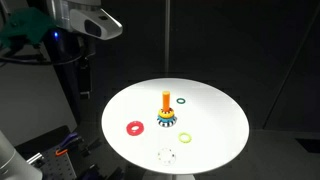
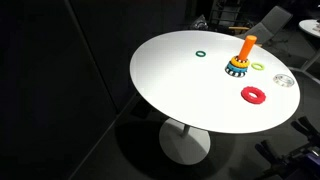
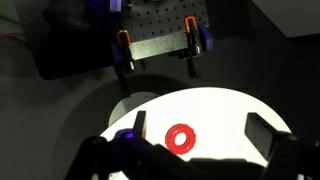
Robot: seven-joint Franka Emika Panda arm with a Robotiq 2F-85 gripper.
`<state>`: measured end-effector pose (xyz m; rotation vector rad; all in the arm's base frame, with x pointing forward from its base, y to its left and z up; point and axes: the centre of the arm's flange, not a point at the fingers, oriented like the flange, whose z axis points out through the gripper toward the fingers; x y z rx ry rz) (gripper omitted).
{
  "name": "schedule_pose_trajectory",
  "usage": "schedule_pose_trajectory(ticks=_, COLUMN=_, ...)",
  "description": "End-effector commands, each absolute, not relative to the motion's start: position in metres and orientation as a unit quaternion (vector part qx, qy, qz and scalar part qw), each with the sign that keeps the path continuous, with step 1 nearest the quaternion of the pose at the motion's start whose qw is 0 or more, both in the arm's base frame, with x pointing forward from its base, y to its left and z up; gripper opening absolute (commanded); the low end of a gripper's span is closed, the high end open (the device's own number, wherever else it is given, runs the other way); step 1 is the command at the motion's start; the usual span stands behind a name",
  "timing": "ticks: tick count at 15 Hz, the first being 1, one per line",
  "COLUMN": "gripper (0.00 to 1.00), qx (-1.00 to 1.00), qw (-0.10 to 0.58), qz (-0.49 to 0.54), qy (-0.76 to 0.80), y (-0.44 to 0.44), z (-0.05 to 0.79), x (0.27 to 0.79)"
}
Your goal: Put the red ring on the ring holder
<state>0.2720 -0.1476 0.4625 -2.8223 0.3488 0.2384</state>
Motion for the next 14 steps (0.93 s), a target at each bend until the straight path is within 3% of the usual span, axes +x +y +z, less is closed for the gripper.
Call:
schedule_pose_trajectory(ticks=1, gripper=1.00, qx=-0.979, qw=0.143, qz=0.083, qy=0.121, y=-0.148, z=0.463, x=0.272)
schedule_pose_trajectory(ticks=14, gripper=1.00, qx=-0.983, qw=0.104, qz=0.058, qy=0.142, y=-0.135, z=0.468, x=0.301)
